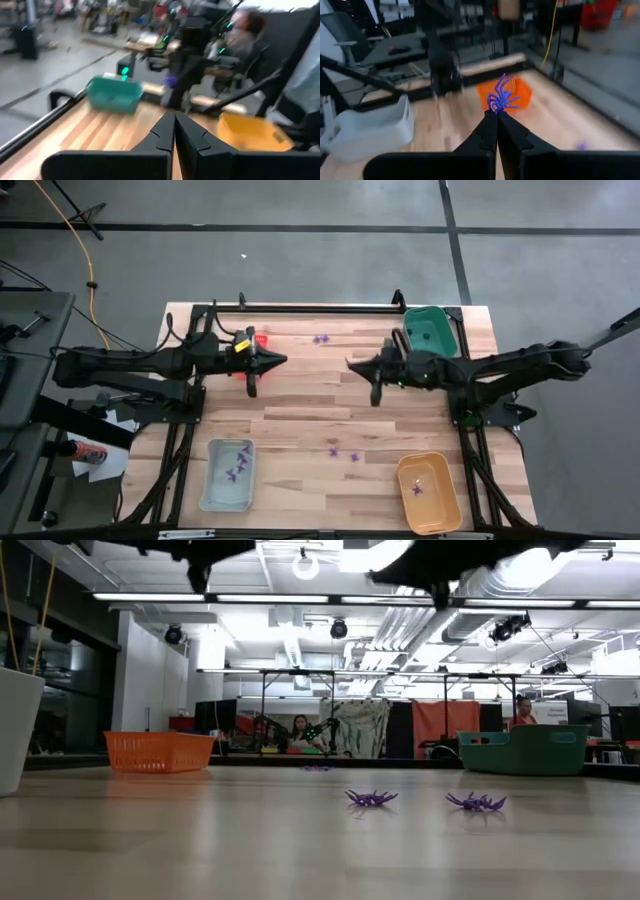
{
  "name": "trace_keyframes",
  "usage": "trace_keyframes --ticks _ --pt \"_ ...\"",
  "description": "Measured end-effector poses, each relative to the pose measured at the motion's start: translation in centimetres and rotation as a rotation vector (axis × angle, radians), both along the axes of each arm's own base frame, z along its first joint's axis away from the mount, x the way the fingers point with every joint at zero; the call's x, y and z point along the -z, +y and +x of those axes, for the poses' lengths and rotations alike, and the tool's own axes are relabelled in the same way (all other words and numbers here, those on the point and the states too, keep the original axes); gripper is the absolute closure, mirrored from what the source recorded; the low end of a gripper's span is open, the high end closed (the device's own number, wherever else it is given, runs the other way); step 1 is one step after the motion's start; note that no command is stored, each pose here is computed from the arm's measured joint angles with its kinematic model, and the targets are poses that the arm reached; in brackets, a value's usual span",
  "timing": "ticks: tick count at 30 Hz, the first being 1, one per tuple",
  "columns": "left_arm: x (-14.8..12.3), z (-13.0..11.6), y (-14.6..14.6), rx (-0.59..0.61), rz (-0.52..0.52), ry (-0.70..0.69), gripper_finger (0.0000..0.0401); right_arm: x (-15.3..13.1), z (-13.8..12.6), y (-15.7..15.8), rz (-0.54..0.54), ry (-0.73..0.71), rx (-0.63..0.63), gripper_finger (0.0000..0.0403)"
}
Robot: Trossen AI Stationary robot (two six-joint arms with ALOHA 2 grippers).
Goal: Sort Halloween decoration
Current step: Put the violet spider toy into the yellow bin
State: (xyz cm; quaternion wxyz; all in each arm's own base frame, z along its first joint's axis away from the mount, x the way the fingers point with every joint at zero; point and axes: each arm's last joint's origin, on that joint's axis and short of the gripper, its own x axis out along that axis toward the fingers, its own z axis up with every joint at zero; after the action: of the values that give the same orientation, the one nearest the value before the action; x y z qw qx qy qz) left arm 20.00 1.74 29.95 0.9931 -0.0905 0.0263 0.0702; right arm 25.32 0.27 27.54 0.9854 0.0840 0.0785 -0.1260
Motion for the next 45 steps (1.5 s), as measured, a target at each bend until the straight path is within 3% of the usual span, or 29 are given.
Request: trace_keyframes --ticks 6,11,17,45 --pt "-0.6 1.0 -0.2 0.078 0.008 -0.105 0.0401 -4.2 2.7 -0.7 -0.121 -0.070 -0.109 0.0403" --pt "-0.5 1.4 -0.1 0.080 0.007 -0.113 0.0401 -5.7 4.6 -0.5 -0.185 -0.088 -0.189 0.0403" --pt "-0.5 1.4 -0.1 0.079 0.007 -0.114 0.0401 -5.1 6.0 -0.5 -0.189 -0.058 -0.216 0.0403" --pt "-0.2 1.4 -0.1 0.073 0.005 -0.085 0.0401 -5.1 5.9 -0.4 -0.158 -0.063 -0.229 0.0403"
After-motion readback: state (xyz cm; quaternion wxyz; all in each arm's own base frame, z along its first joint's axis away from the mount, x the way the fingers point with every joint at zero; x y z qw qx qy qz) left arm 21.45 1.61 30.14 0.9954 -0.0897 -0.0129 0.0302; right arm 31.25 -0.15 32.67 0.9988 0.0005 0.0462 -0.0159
